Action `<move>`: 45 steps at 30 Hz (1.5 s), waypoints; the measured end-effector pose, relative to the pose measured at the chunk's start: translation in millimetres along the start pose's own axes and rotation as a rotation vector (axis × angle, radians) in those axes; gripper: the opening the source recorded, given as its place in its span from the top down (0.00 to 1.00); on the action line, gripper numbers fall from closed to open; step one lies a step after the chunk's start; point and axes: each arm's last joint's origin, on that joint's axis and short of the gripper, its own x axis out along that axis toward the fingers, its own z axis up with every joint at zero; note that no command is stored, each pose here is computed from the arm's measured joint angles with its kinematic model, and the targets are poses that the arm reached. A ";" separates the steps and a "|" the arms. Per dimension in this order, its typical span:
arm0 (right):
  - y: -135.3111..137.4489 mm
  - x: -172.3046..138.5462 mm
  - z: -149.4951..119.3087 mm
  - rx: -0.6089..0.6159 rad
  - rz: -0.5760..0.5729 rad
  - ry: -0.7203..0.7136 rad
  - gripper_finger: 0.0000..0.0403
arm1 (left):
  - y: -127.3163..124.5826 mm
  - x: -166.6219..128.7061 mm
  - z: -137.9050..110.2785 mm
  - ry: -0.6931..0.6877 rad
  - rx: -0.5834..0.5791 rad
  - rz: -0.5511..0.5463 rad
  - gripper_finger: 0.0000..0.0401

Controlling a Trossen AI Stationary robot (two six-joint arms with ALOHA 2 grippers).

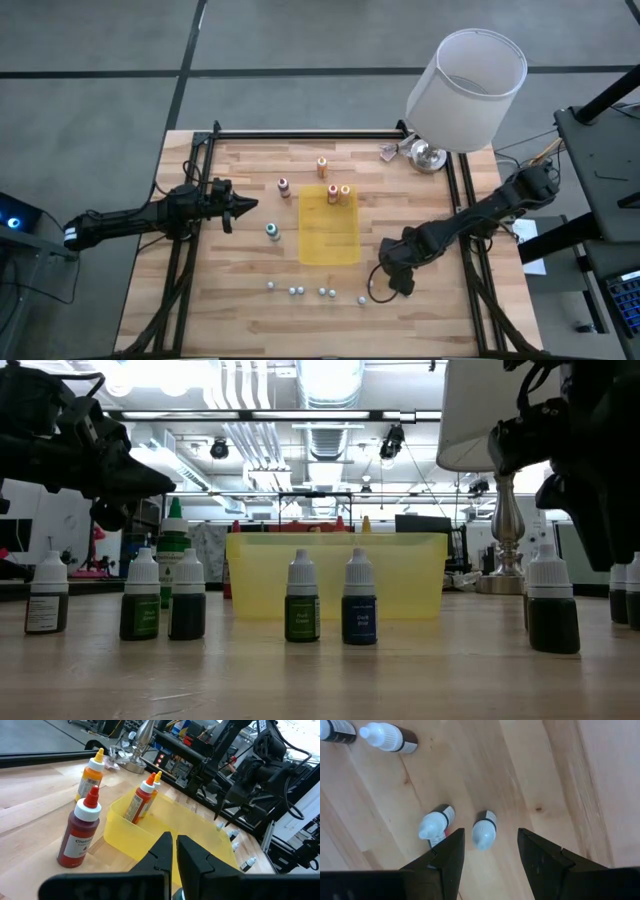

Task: Pick & Place food coloring
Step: Put the small black food coloring bottle into the bin

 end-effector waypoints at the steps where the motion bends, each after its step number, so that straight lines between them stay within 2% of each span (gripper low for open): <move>1: 0.0 1.2 0.1 0.000 -0.003 0.003 0.57 | 0.0 0.0 0.0 0.000 0.000 0.000 1.00; 13: -2.3 14.8 -2.4 -0.002 -0.023 0.026 0.57 | 0.0 0.0 0.0 0.000 0.000 0.000 1.00; 21: -2.3 18.8 -2.8 -0.003 0.010 0.021 0.58 | 0.0 0.0 0.0 0.000 0.000 0.000 1.00; 25: -1.6 19.3 -2.6 -0.004 0.025 0.023 0.63 | 0.0 0.0 0.0 0.000 0.000 0.000 1.00; 35: -1.2 18.9 -2.5 -0.012 0.033 0.021 0.84 | 0.0 0.0 0.0 0.000 0.000 0.000 1.00; 45: -1.0 11.3 -3.7 -0.015 0.071 0.017 0.84 | 0.0 0.0 0.0 0.000 0.000 0.000 1.00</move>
